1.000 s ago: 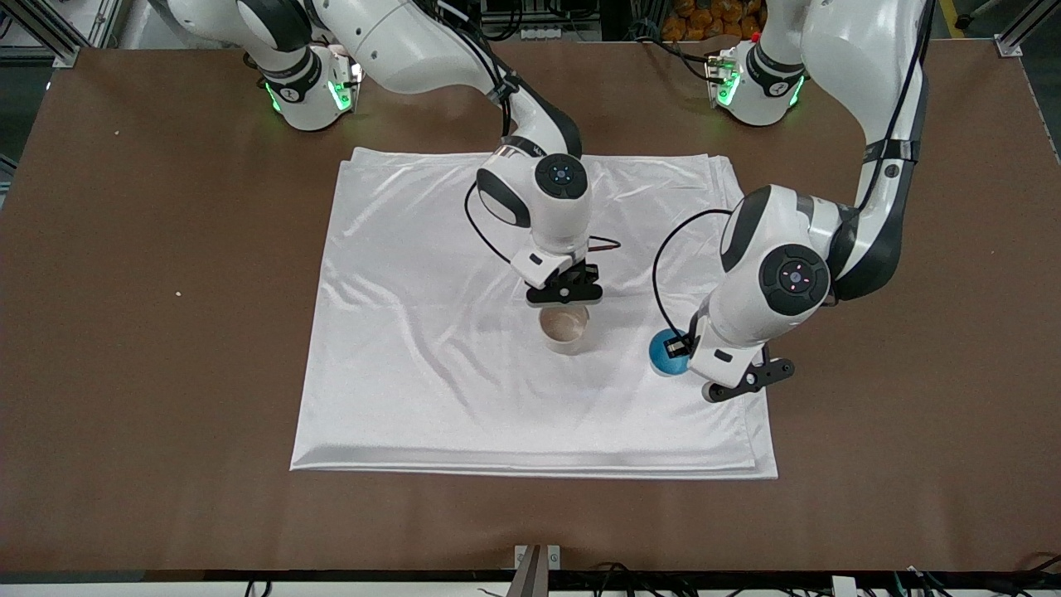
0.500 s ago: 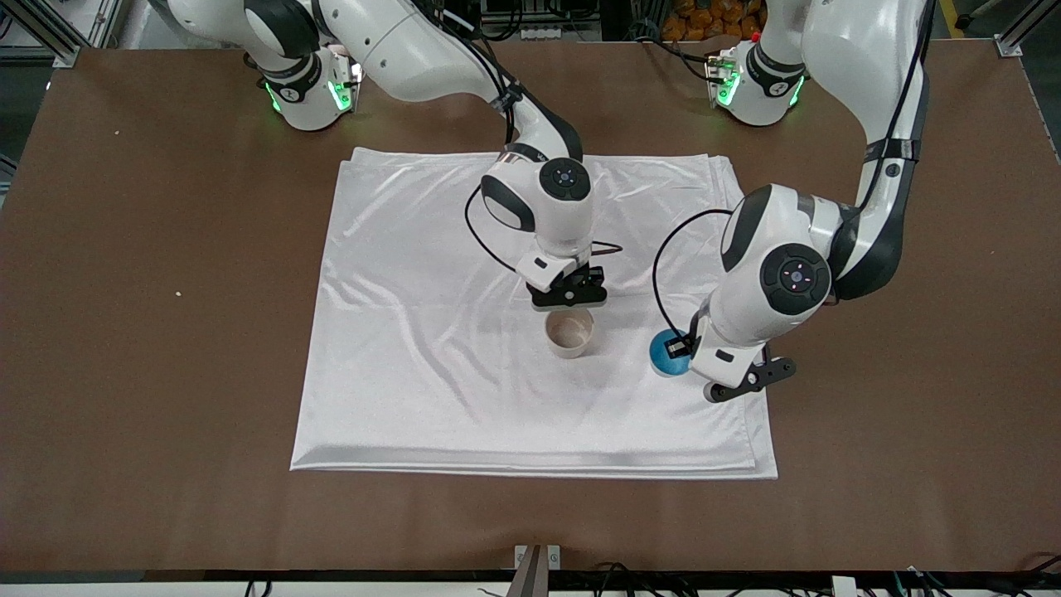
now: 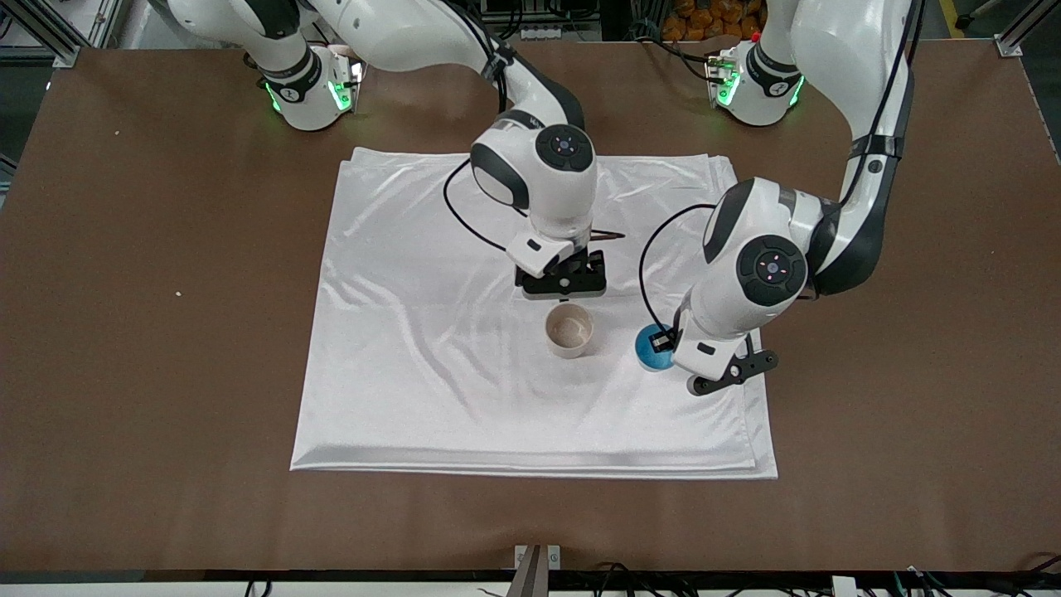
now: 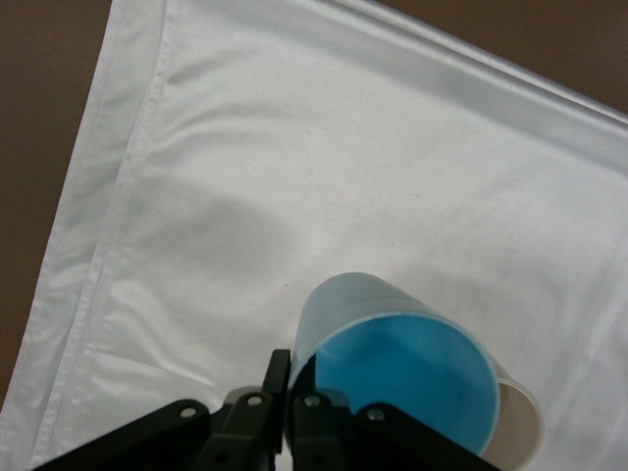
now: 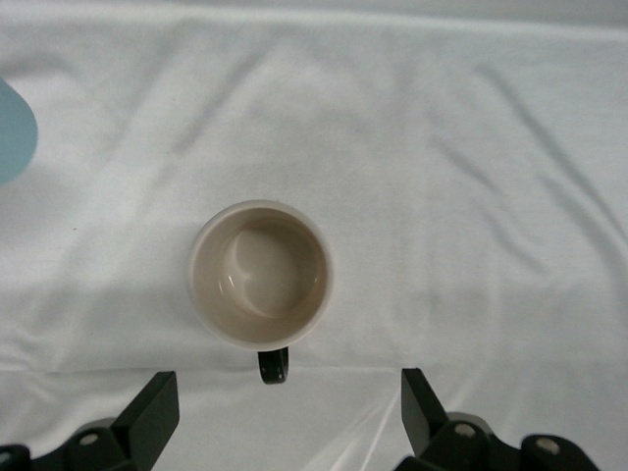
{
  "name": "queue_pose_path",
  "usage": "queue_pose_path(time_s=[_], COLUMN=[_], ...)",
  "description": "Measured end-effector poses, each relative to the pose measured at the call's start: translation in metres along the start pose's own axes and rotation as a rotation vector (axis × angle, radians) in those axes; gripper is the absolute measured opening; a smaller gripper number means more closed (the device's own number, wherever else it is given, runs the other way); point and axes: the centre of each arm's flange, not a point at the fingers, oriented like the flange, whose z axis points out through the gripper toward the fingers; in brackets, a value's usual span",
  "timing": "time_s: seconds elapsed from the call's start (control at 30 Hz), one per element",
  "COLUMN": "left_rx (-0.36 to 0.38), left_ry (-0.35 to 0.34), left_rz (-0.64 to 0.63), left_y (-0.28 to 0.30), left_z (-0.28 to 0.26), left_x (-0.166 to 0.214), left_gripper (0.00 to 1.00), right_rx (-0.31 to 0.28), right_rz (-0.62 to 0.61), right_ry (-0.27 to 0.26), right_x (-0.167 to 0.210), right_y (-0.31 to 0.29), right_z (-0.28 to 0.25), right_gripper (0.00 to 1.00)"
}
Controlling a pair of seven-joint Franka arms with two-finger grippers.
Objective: Place blue cup into white mug on cloth
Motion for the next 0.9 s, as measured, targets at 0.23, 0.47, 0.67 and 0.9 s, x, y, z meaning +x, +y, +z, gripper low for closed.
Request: queue_pose_path(time_s=[0.23, 0.47, 0.67, 0.9], left_rx=[0.002, 0.008, 0.011, 0.014], left_ry=[-0.002, -0.007, -0.016, -0.026], left_rz=[0.009, 0.027, 0.047, 0.07], left_y=[0.018, 0.042, 0.067, 0.086], left_z=[0.002, 0.006, 0.013, 0.032], left_x=[-0.019, -0.048, -0.081, -0.103], left_gripper=[0.05, 0.05, 0.05, 0.05], right_rx=[-0.007, -0.017, -0.007, -0.019], right_rz=[-0.006, -0.042, -0.053, -0.063], right_ry=[0.003, -0.003, -0.036, -0.08], right_x=[0.033, 0.055, 0.072, 0.093], right_y=[0.051, 0.114, 0.179, 0.276], right_z=[-0.087, -0.167, -0.219, -0.259], right_gripper=[1.0, 1.0, 1.0, 1.0])
